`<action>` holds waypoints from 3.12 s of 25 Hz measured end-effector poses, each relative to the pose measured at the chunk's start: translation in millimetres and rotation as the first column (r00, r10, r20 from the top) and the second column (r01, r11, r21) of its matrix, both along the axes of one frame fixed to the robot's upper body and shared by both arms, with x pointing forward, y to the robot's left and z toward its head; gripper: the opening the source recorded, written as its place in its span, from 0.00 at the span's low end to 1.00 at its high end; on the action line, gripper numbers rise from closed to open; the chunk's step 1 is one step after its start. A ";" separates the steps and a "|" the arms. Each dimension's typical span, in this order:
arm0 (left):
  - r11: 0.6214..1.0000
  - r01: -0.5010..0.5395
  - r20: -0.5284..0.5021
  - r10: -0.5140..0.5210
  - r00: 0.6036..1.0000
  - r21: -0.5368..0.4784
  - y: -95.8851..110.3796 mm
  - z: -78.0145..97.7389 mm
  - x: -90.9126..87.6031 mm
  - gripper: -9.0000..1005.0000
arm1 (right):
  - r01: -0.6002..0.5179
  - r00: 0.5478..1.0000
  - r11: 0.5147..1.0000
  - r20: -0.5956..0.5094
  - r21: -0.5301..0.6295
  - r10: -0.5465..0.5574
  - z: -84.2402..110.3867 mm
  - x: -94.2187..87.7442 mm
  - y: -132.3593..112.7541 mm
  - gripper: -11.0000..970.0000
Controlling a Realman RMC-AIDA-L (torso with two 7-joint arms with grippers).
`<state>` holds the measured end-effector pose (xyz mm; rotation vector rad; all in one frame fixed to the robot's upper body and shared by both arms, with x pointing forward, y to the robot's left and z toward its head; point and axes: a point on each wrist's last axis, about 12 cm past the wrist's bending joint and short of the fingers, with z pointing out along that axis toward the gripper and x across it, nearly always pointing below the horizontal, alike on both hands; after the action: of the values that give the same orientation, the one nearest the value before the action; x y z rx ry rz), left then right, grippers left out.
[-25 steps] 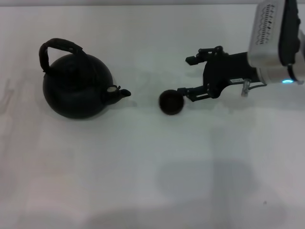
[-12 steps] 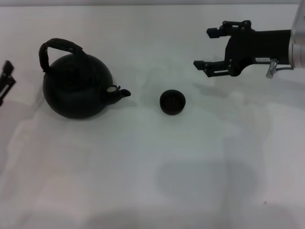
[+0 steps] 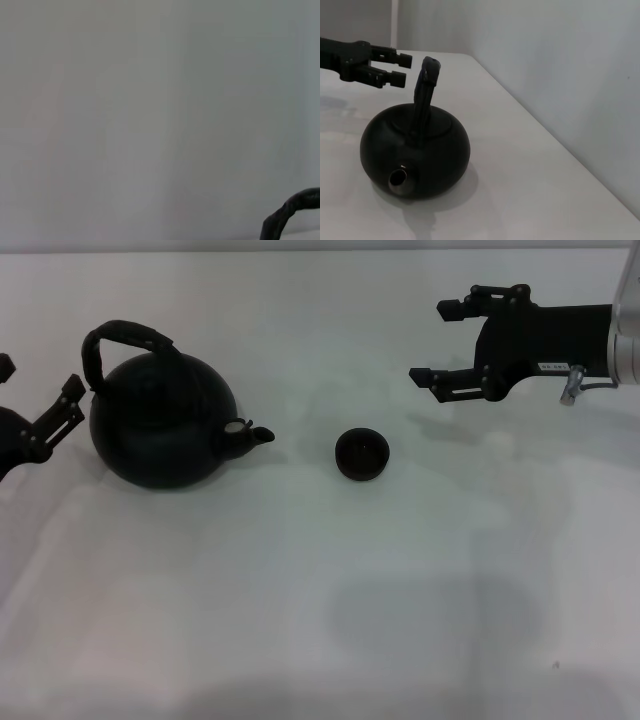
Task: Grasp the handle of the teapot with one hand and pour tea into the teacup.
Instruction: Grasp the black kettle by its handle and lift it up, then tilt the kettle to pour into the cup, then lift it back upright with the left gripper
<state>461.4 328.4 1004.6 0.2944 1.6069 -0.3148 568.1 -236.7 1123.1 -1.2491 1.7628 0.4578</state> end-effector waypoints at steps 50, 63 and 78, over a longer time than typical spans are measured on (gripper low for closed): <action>0.996 0.083 -0.126 -0.080 0.989 0.019 -14.7 5.1 46.4 0.10 | 0.023 0.999 0.999 -0.034 0.022 -0.023 -15.4 1.1 -0.3 0.87; 0.988 0.148 -0.188 -0.138 0.972 0.041 -7.3 65.0 89.7 0.10 | 0.012 0.999 0.998 -0.038 0.062 -0.009 -27.7 -4.5 -1.8 0.87; 0.946 0.195 -0.425 -0.069 0.902 0.260 -51.8 115.6 117.3 0.10 | 0.033 0.999 0.981 0.016 0.192 -0.036 -20.3 -6.6 -8.5 0.87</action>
<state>578.7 276.7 1120.2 0.6038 2.0623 -0.2485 561.5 -245.2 1102.9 -1.0825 1.6789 0.5795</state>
